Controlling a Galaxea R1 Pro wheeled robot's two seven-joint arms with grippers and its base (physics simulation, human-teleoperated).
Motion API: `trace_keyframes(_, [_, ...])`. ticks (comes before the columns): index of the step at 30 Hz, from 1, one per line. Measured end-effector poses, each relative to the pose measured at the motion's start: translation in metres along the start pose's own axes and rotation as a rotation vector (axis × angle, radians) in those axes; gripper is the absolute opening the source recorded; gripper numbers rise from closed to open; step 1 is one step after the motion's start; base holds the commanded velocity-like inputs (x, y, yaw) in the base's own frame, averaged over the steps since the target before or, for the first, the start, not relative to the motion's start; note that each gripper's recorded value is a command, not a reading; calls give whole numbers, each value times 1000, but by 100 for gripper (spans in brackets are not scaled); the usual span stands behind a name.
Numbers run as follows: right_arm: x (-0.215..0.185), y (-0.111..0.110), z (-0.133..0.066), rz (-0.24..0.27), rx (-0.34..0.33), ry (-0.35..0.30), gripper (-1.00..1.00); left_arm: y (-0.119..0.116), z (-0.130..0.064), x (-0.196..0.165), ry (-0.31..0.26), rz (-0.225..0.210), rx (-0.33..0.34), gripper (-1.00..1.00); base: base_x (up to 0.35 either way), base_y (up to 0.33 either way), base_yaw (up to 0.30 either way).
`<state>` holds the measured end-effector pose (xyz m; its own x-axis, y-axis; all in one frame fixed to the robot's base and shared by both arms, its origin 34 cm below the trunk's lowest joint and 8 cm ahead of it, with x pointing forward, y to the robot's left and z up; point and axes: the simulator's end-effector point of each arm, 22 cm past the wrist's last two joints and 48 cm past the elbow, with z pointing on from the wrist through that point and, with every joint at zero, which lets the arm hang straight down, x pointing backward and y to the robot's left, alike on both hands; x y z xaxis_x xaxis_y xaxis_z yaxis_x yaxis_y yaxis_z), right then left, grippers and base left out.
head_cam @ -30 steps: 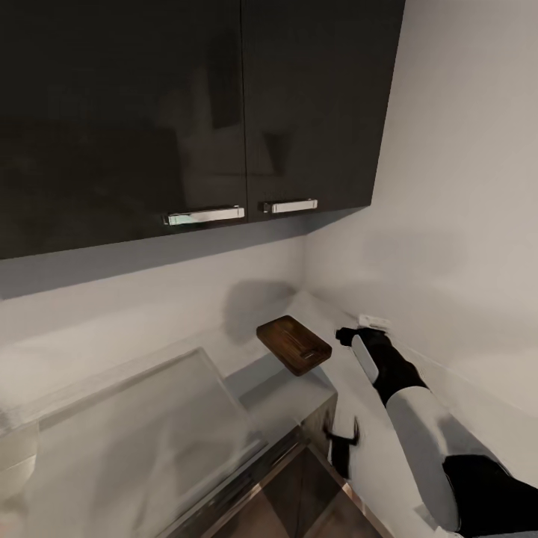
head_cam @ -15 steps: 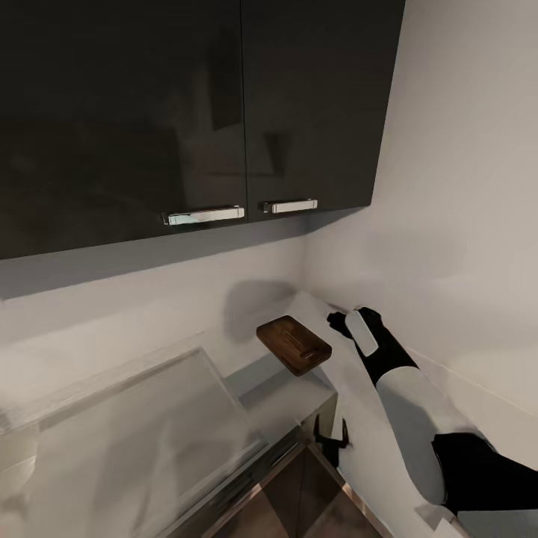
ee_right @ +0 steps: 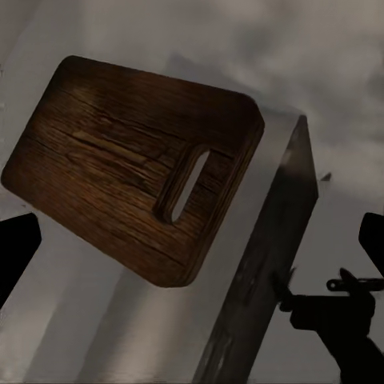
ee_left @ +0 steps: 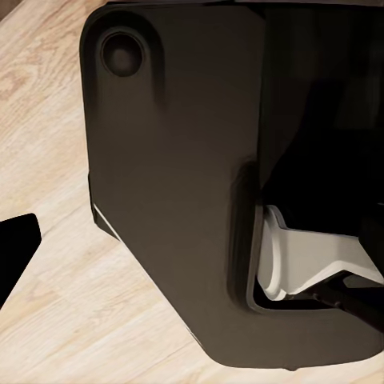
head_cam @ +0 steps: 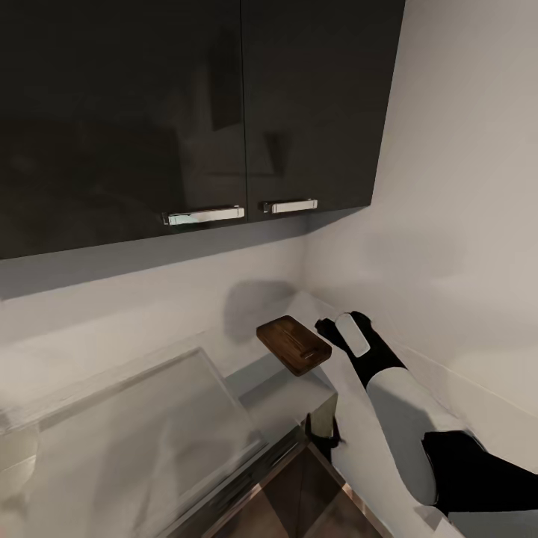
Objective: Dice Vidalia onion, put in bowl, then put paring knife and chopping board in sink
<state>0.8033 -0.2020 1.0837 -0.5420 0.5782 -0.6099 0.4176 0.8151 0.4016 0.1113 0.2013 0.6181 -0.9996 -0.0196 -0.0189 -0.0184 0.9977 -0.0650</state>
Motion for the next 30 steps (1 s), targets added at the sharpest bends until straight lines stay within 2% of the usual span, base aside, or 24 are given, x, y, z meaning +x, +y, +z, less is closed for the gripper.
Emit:
trace_keyframes(7, [6, 5, 0, 27, -19, 23, 100, 0, 0, 0, 0, -1, 0, 100, 0, 0, 5])
trace_keyframes(17, [7, 6, 0, 31, -22, 26, 100, 0, 0, 0, 0, 0, 0, 100, 0, 0, 197])
trace_keyframes(24, [5, 2, 1, 55, -20, 29, 100, 0, 0, 0, 0, 0, 0, 100, 0, 0, 41])
trace_keyframes(27, [5, -5, 1, 83, -3, 37, 100, 0, 0, 0, 0, 0, 0, 100, 0, 0, 10])
trace_keyframes(30, [7, -20, 3, 99, 51, 49, 100, 0, 0, 0, 0, 0, 0, 100, 0, 0, 37])
